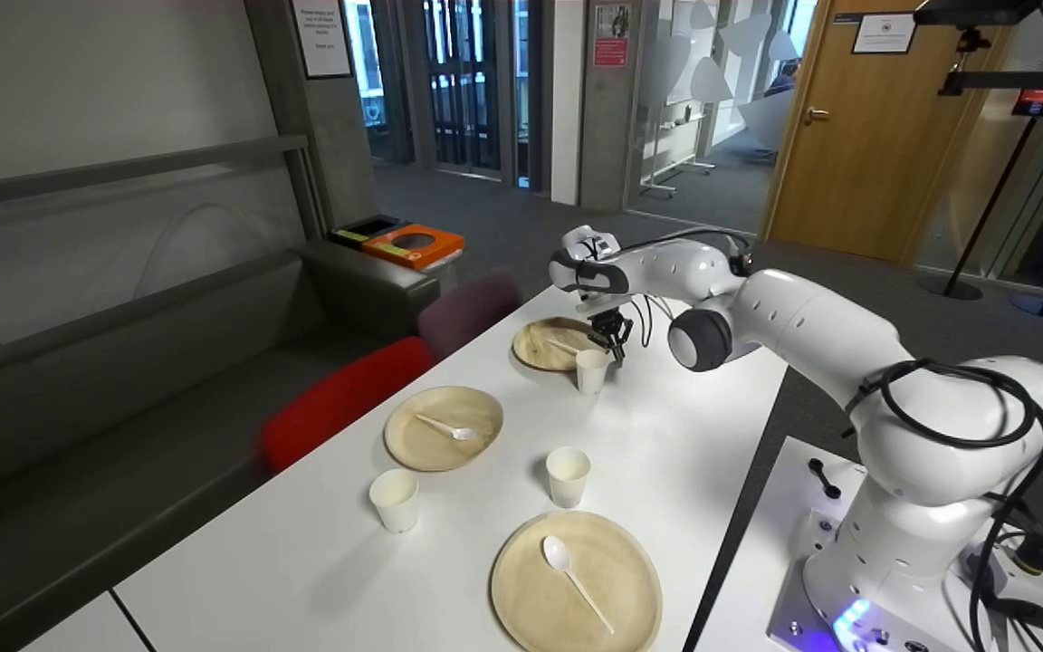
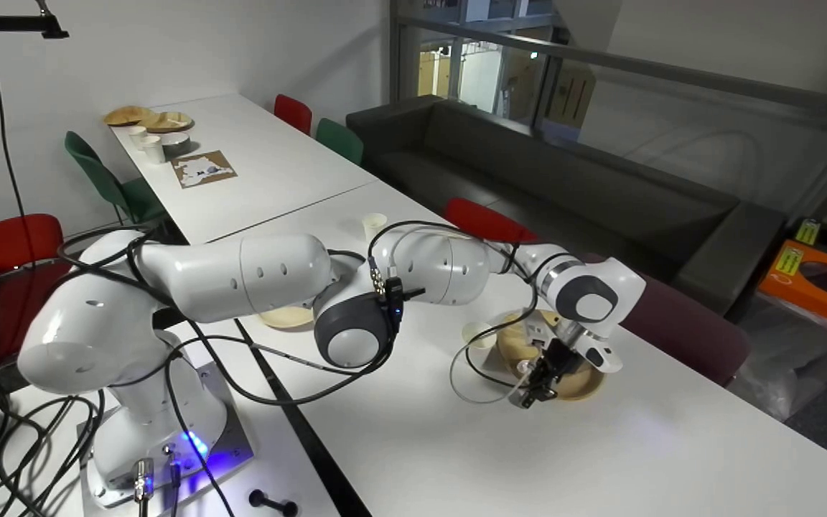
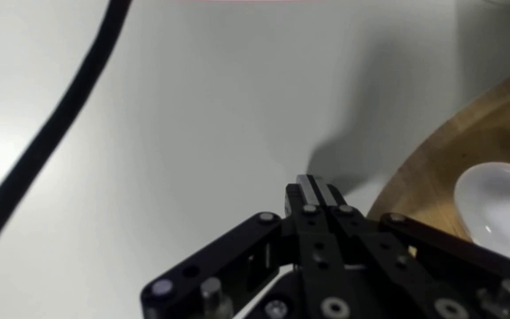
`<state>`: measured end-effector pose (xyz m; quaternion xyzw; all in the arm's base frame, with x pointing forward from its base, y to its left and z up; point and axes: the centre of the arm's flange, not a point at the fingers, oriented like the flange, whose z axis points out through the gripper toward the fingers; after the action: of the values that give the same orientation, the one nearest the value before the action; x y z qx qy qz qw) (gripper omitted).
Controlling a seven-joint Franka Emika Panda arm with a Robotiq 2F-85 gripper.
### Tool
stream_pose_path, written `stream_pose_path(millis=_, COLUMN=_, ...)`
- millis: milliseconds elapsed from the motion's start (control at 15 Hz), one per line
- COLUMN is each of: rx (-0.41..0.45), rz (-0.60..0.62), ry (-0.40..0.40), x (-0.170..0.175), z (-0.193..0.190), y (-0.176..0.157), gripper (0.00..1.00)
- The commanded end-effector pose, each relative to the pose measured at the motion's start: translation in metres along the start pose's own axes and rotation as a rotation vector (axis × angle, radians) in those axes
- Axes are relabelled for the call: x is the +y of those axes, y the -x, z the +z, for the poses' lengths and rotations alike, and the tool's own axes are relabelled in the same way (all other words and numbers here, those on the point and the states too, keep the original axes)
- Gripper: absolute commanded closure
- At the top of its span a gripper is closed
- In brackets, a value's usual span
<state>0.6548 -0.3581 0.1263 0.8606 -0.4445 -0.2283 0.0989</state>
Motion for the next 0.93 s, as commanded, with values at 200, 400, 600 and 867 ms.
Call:
stream_pose_path(millis=200, rx=0.030, rz=0.056, ry=-0.095, x=0.0086, z=-0.0075, y=0.0125, gripper=1.00)
stream_pose_path(millis=400, rx=0.049, rz=0.088, ry=-0.137, x=0.0073, z=-0.0112, y=0.0109, gripper=1.00)
stream_pose_path(millis=600, rx=0.056, rz=0.102, ry=-0.163, x=0.0067, z=-0.0136, y=0.0099, gripper=1.00)
stream_pose_path(millis=867, rx=-0.012, rz=0.017, ry=-0.069, x=0.0144, z=-0.0096, y=0.0153, gripper=1.00)
